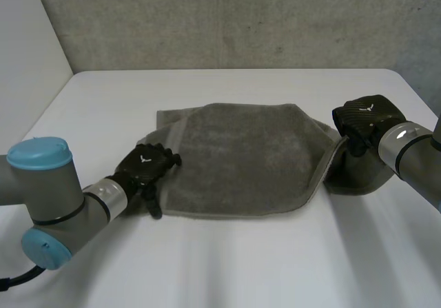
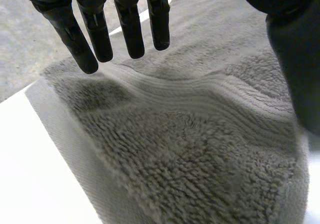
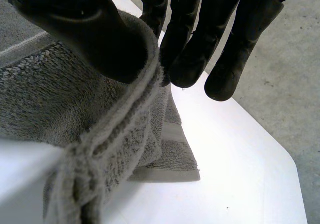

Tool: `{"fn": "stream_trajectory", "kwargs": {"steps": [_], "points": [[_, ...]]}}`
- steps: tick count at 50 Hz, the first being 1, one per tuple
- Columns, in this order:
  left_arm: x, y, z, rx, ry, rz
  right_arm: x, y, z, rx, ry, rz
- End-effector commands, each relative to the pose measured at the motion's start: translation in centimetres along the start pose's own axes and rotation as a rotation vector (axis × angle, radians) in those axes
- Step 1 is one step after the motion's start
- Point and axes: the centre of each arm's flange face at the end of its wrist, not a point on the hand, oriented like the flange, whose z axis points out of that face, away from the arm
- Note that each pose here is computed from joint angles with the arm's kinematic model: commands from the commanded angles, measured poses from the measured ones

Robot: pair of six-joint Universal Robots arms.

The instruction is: Fold the towel.

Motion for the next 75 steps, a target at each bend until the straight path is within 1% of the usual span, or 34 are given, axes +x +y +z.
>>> {"fn": "stream_trajectory", "kwargs": {"steps": [1, 15, 20, 22, 29, 58, 75], "points": [[-0.7, -0.7, 0.5, 0.016, -0.04, 0.012, 0.0, 0.0, 0.0, 0.0, -0.002, -0.001], [-0.1, -1.6, 1.3, 0.036, -0.066, 0.034, -0.3, 0.4, 0.2, -0.012, -0.008, -0.001], [1.0, -1.6, 0.7, 0.021, -0.032, 0.034, -0.3, 0.4, 0.2, -0.013, -0.007, -0.002], [2.1, -1.5, -0.1, 0.006, -0.004, 0.034, -0.3, 0.5, 0.3, -0.014, -0.008, -0.002], [2.6, -1.2, -1.1, -0.017, 0.007, 0.03, -0.3, 0.6, 0.3, -0.017, -0.009, -0.001], [2.5, -0.4, -0.6, -0.036, -0.001, 0.026, -1.2, 0.9, 0.3, -0.025, -0.031, -0.008], [1.8, -1.5, 0.1, 0.005, -0.02, 0.052, -1.4, 1.0, 0.3, -0.03, -0.038, -0.008]]}}
